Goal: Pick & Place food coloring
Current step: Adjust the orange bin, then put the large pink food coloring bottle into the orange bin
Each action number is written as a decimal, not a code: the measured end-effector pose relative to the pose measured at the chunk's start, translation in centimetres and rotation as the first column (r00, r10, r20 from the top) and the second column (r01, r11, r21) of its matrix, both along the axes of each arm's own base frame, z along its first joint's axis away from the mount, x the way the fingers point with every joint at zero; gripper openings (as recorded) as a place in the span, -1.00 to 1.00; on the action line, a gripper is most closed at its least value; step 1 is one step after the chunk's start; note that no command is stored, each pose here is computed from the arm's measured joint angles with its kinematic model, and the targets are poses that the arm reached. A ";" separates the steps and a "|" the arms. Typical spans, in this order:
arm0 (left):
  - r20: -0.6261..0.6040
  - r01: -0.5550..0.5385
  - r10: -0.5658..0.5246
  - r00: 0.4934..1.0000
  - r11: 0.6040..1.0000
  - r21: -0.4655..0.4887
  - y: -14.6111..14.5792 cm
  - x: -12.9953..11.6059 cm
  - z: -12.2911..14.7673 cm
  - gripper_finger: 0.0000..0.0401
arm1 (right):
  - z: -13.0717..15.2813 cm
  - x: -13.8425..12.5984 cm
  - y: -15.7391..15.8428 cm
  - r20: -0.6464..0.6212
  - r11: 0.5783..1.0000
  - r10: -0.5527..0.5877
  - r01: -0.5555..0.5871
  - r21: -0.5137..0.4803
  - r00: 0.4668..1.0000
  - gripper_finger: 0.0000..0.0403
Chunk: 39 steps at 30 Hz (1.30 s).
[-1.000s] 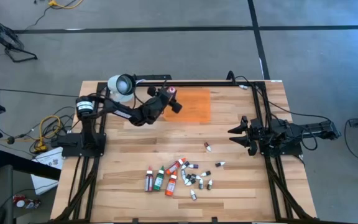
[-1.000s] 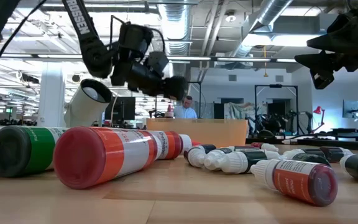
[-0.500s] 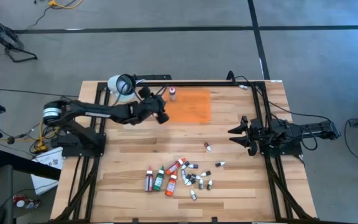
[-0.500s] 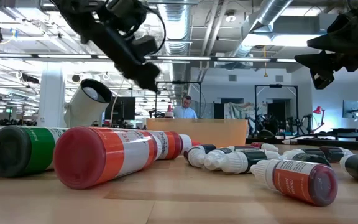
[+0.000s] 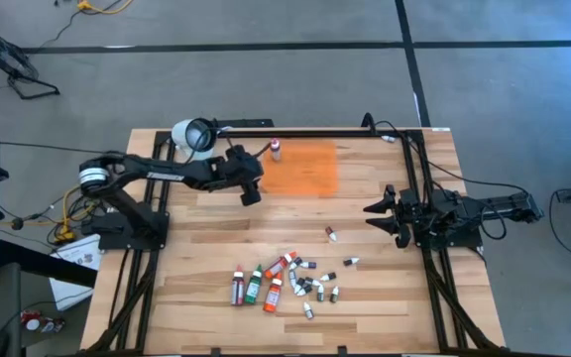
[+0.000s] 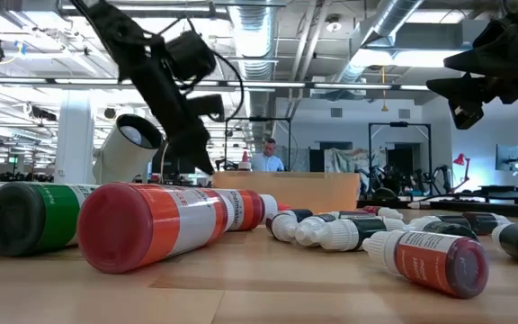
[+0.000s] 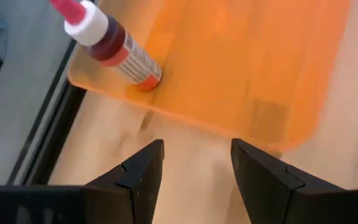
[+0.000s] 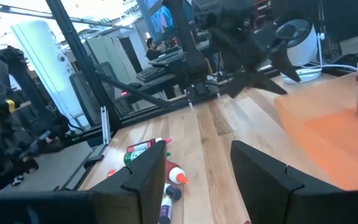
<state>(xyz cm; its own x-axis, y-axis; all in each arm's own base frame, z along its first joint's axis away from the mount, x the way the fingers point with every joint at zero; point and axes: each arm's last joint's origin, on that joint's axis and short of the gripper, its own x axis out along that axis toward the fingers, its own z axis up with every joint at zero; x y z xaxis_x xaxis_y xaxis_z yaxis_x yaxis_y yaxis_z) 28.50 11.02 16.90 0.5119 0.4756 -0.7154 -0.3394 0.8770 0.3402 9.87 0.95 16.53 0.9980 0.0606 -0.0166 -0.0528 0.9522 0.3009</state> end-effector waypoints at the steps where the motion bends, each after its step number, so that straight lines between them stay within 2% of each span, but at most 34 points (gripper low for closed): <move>1: -0.003 0.008 -0.008 1.000 1.000 -0.010 0.1 0.2 -0.5 -0.08 | 0.0 0.0 0.0 0.001 1.000 0.000 0.000 0.000 1.000 -0.14; 4: -0.011 0.020 -0.020 1.000 0.999 -0.025 0.3 0.5 -1.3 -0.08 | 0.0 0.0 0.0 0.000 1.000 0.000 0.000 0.000 1.000 -0.14; 20: 0.079 0.079 -0.078 0.994 0.997 -0.003 0.4 1.2 -0.7 -0.08 | 0.0 0.0 0.0 0.001 1.000 0.001 -0.001 -0.013 1.000 -0.14; 28: 0.071 0.039 -0.038 0.997 0.999 -0.003 1.3 0.8 -0.8 -0.08 | 0.0 0.0 0.0 0.001 1.000 0.001 -0.001 -0.010 1.000 -0.14; 33: 0.028 0.038 -0.036 0.999 0.998 -0.048 0.7 0.3 -0.7 -0.08 | 0.0 0.0 0.0 0.001 1.000 0.001 -0.001 -0.010 1.000 -0.14; 39: 0.008 0.011 -0.010 1.000 0.985 -0.169 -1.8 -1.0 1.0 -0.08 | 0.0 0.0 0.0 0.001 1.000 0.001 -0.001 -0.010 1.000 -0.14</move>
